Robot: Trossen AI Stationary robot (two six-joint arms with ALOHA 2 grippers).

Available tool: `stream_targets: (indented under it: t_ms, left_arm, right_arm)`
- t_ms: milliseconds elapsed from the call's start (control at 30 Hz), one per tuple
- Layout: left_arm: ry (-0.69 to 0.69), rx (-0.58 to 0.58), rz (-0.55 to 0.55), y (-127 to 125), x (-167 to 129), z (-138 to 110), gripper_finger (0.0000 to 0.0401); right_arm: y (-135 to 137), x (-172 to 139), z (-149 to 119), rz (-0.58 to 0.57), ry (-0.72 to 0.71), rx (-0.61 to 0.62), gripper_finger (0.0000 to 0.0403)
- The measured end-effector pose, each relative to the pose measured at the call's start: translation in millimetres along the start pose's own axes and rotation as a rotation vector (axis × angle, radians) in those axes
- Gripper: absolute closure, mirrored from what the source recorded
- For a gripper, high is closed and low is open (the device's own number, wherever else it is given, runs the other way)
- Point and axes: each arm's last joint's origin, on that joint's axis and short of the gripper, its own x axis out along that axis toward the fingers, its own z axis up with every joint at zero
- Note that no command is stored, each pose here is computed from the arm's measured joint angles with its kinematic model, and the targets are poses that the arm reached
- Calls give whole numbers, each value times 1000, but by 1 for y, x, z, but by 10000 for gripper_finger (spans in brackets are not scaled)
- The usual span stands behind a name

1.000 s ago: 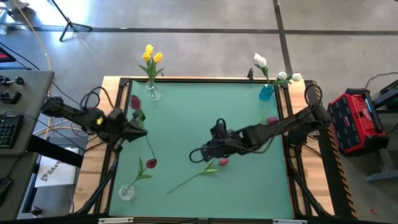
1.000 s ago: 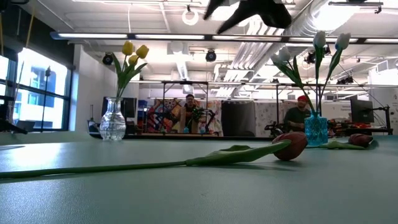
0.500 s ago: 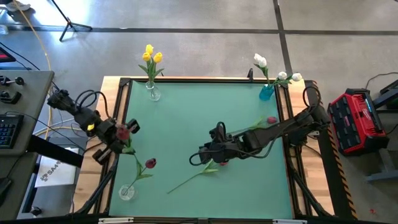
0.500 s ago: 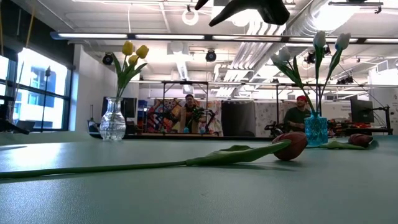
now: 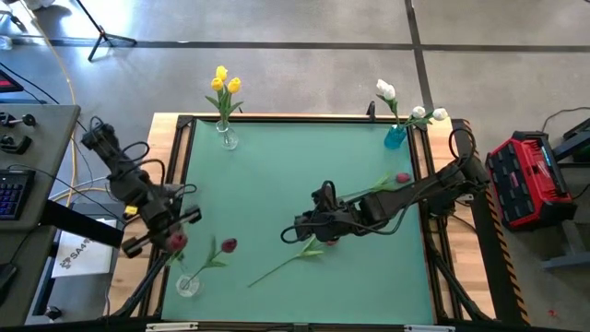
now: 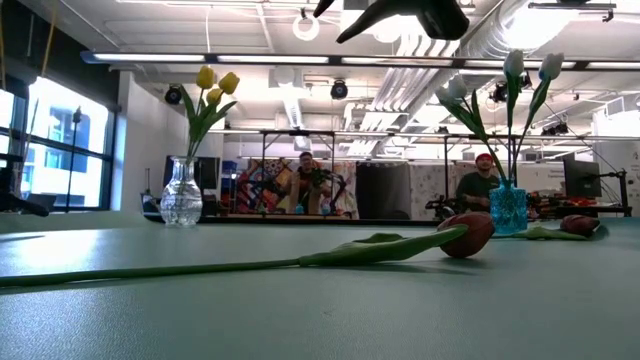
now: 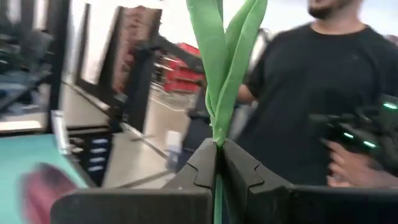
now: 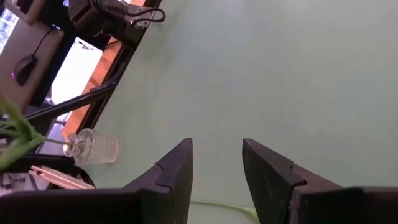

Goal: Sort flowers into vase by color
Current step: Put the top left red flower into the bottom transparent vase

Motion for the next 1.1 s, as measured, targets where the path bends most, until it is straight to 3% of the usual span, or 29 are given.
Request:
stream_targets:
  t_ms: [333,500,733,1100]
  left_arm:
    - [-12,63,-86,-17,0,-2,401]
    - [35,25,-157,-25,-1,-6,401]
    - [94,37,-131,-30,-1,-21,401]
    - [92,68,-152,-37,1,-40,401]
  right_arm:
    - [0,0,0,-2,-27,91,274]
    - [3,-2,-3,15,-46,117,274]
    - [6,-7,-9,34,-92,169,274]
    - [5,-12,-37,-7,-47,258,274]
